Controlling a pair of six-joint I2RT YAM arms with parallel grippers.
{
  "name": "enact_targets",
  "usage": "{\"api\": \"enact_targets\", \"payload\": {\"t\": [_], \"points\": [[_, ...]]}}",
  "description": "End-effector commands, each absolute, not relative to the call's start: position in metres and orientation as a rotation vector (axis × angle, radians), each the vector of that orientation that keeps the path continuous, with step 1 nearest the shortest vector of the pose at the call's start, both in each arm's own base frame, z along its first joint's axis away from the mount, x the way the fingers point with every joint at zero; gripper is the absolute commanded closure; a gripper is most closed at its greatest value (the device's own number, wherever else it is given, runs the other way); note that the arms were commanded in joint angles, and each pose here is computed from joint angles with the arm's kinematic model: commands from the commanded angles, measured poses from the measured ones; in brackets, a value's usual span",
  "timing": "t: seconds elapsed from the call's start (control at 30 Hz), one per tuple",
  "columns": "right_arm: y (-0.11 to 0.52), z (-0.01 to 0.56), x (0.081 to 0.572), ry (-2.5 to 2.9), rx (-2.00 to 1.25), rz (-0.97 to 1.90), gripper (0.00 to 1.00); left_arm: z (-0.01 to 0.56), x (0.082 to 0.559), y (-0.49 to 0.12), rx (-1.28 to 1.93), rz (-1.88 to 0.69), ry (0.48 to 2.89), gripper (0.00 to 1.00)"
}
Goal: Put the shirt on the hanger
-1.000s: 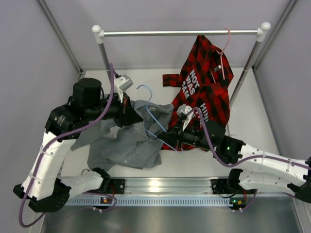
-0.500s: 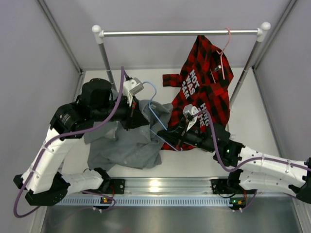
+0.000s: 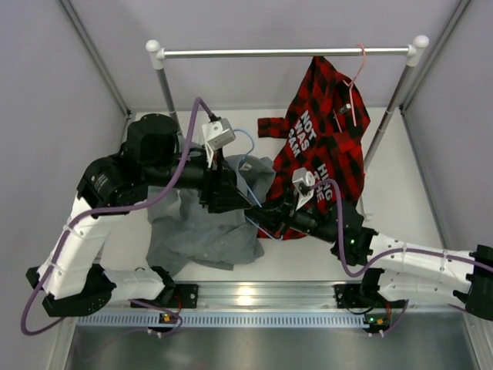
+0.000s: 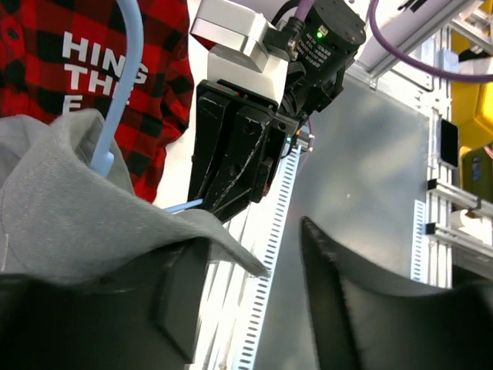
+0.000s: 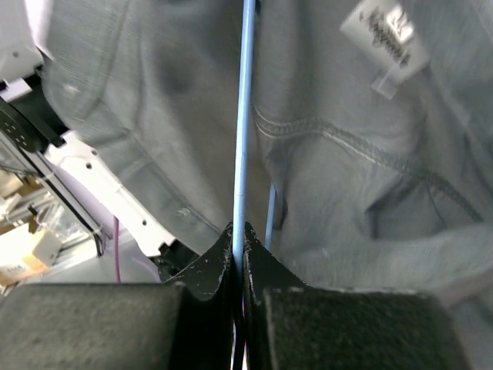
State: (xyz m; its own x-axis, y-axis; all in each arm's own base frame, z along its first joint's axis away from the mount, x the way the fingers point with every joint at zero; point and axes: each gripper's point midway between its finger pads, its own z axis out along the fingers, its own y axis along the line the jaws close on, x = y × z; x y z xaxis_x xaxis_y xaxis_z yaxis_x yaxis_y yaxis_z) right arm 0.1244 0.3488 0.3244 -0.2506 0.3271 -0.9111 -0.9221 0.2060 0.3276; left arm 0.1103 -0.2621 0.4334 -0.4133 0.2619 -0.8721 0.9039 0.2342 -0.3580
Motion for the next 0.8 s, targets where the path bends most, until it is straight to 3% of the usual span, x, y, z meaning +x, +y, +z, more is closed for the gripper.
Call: {"api": "enact_targets", "payload": {"t": [0.0, 0.23, 0.37, 0.57, 0.63, 0.77], "points": [[0.335, 0.385, 0.116, 1.068, -0.543, 1.424, 1.00, 0.456, 0.099, -0.257, 1.132, -1.196, 1.677, 0.40], [0.321, 0.385, 0.115, 1.011, -0.491, 1.425, 1.00, 0.524, 0.107, -0.210, 0.966, -0.902, 1.259, 0.24], [0.320, 0.382, 0.115, 1.000, -0.474, 1.436, 1.00, 0.545, 0.110, -0.195, 0.925, -0.796, 1.124, 0.23], [0.316, 0.372, 0.106, 0.982, -0.523, 1.442, 1.00, 0.527, 0.154, -0.210, 0.996, -0.597, 1.158, 0.27], [0.315, 0.361, 0.102, 0.995, -0.555, 1.439, 1.00, 0.520, 0.159, -0.220, 1.045, -0.602, 1.177, 0.38], [0.306, 0.353, 0.094, 0.994, -0.600, 1.423, 1.00, 0.488, 0.150, -0.256, 1.262, -0.746, 1.224, 0.39]]}}
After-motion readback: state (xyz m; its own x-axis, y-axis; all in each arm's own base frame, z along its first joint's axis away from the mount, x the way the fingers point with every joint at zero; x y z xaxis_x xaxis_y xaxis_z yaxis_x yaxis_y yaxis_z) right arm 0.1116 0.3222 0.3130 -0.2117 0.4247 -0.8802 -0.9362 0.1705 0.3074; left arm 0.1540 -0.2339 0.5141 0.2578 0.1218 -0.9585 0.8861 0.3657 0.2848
